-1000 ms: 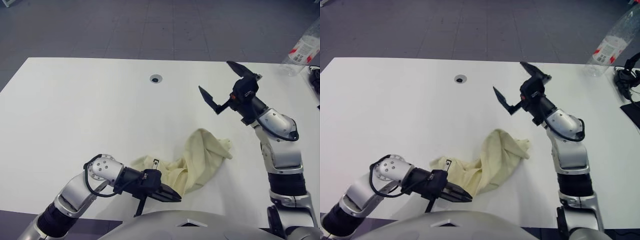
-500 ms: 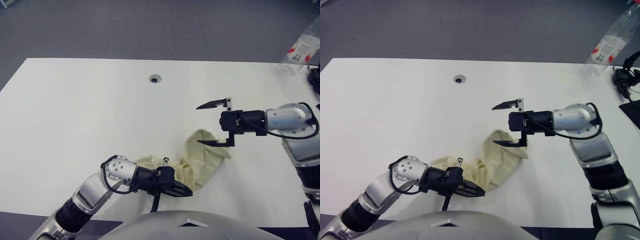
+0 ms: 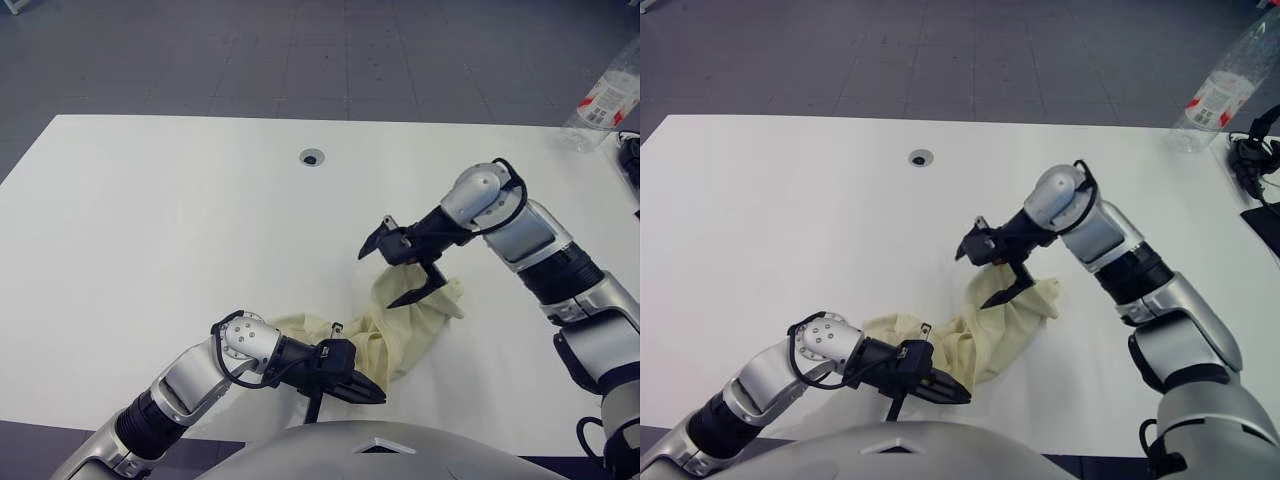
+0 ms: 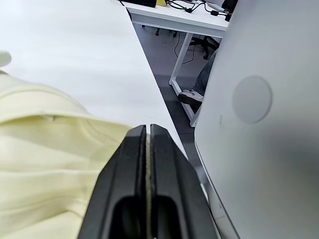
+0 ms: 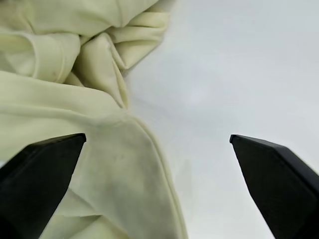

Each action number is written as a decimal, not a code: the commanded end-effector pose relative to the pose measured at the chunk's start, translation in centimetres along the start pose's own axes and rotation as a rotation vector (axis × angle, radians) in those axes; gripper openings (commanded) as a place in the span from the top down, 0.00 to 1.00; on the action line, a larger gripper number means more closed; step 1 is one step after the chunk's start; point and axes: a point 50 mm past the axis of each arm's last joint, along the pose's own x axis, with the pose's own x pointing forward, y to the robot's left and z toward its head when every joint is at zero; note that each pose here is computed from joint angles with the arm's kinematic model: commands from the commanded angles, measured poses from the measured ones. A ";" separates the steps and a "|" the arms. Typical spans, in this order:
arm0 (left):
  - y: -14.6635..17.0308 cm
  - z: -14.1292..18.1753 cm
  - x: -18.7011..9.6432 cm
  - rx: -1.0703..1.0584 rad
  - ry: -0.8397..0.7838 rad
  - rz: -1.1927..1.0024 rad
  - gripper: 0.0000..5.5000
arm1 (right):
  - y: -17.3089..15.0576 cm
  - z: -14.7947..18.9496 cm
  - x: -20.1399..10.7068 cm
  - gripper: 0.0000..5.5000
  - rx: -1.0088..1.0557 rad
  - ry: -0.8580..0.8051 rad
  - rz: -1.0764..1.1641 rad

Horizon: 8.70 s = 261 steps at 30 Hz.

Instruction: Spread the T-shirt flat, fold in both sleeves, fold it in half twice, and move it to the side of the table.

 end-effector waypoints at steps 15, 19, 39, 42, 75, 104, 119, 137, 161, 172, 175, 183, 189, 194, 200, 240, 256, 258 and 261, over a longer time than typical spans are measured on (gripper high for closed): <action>0.1 -0.1 0.5 -0.009 -0.001 -0.012 1.00 | 0.9 0.2 1.8 0.34 -0.097 0.020 0.102; 0.1 -0.2 0.5 -0.009 0.003 -0.009 1.00 | 1.3 0.2 1.9 0.47 -0.104 0.024 0.122; 0.5 -0.5 0.2 -0.012 0.010 -0.010 1.00 | 1.6 -0.2 0.8 1.00 -0.133 0.046 0.092; 0.5 -0.5 0.1 -0.011 0.004 -0.004 1.00 | 1.4 -0.1 0.2 1.00 -0.136 0.028 0.053; -4.5 -1.8 -5.3 -0.259 -0.067 0.202 1.00 | 16.9 -1.8 1.8 1.00 0.214 -0.207 0.085; 16.2 -9.8 -8.3 -0.270 0.399 1.141 1.00 | 2.7 -15.7 7.2 1.00 0.208 0.485 -0.691; 22.0 2.1 -11.4 -0.003 -0.085 1.392 1.00 | -5.7 -9.9 -1.7 1.00 0.007 0.204 -1.317; 1.4 7.2 -13.0 0.480 0.130 0.483 1.00 | 8.3 0.4 -8.3 1.00 -0.192 -0.188 -0.694; -4.1 -4.7 -5.7 -0.099 0.198 0.321 1.00 | 18.0 -2.3 4.0 1.00 0.134 -0.055 -0.096; -3.6 -2.2 -6.3 -0.121 -0.039 0.337 0.65 | 17.4 -1.0 2.7 0.71 0.237 -0.243 -0.129; -3.1 -1.0 -7.5 -0.124 -0.129 0.386 0.55 | 16.8 -0.1 1.4 0.61 0.303 -0.389 -0.149; -0.7 2.2 -10.7 -0.147 -0.398 0.548 0.27 | 13.8 -1.4 -3.6 0.35 0.405 -0.590 -0.420; 5.1 -0.3 -10.2 -0.115 -0.207 0.903 0.09 | 13.2 -6.8 -4.0 0.17 0.379 -0.192 -0.660; 7.9 -1.7 -8.2 -0.028 -0.057 0.978 0.02 | 15.0 -8.2 -3.4 0.02 0.389 -0.078 -0.596; 9.7 -3.3 -8.0 0.020 0.039 1.056 0.02 | 15.9 -9.5 -2.3 0.02 0.364 0.063 -0.498; 10.1 -4.4 -7.9 0.095 0.058 1.137 0.02 | 18.8 -10.1 -6.4 0.02 0.465 0.174 -0.465; 10.1 -4.4 -8.0 0.098 0.055 1.142 0.02 | 17.8 -11.1 -2.6 0.02 0.419 0.123 -0.515; 10.1 -4.4 -8.0 0.099 0.056 1.141 0.02 | 17.7 -11.0 -3.0 0.02 0.423 0.100 -0.551; 10.1 -4.5 -7.9 0.101 0.059 1.140 0.02 | 17.7 -10.7 -3.5 0.02 0.440 0.054 -0.603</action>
